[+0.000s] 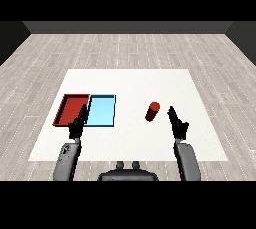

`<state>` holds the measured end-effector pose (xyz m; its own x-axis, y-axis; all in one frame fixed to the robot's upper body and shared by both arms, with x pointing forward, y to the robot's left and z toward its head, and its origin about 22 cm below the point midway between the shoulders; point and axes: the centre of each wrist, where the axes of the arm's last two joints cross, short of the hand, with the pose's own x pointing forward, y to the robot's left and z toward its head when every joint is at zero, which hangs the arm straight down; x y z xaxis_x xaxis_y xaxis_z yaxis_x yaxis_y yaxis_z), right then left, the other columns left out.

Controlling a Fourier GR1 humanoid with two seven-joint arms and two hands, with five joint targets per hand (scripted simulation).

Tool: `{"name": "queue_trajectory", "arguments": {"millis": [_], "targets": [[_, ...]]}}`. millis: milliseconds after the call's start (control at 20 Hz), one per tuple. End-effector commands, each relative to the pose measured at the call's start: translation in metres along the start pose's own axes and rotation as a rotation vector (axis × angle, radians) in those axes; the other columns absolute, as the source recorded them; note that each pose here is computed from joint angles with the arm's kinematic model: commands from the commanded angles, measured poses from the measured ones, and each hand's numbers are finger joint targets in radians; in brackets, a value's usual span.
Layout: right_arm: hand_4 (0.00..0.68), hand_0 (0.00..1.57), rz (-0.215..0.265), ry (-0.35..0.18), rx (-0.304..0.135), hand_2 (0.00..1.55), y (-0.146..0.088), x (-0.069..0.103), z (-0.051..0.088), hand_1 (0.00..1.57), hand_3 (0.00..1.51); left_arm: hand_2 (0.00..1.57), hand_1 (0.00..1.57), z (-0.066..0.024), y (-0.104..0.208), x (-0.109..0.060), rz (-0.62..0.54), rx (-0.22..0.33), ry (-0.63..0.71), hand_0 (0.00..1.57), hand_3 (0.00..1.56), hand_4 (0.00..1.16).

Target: Pick the red can and put it in the red box

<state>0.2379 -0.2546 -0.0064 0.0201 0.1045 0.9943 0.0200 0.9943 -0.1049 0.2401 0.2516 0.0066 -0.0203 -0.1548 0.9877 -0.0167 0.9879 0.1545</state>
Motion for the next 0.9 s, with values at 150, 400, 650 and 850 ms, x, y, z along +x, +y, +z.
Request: {"name": "queue_trajectory", "arguments": {"millis": [150, 400, 650, 850], "targets": [[0.0, 0.0, -0.016, -0.051, -0.007, 0.0, -0.087, 0.008, -0.003, 0.0, 0.0, 0.0, 0.0, -0.0015, -0.002, 0.0, 0.041, -0.028, -0.008, 0.0, 0.0, 0.0], [0.0, 0.0, -0.096, -0.359, 0.063, 0.0, -0.107, 0.03, -0.007, 0.0, 0.0, 0.0, 0.0, -0.0094, -0.004, 0.033, 0.169, -0.003, -0.435, 0.0, 0.0, 0.0], [0.0, 0.0, -0.122, -0.394, 0.074, 0.0, -0.148, 0.025, -0.001, 0.0, 0.0, 0.0, 0.0, 0.01, -0.009, 0.002, 0.179, 0.0, -0.457, 0.0, 0.0, 0.0], [0.0, 0.0, -0.111, -0.388, 0.077, 0.0, -0.157, 0.006, -0.008, 0.0, 0.0, 0.0, 0.0, 0.0044, 0.007, 0.009, 0.175, -0.007, -0.467, 0.0, 0.0, 0.0]]}}
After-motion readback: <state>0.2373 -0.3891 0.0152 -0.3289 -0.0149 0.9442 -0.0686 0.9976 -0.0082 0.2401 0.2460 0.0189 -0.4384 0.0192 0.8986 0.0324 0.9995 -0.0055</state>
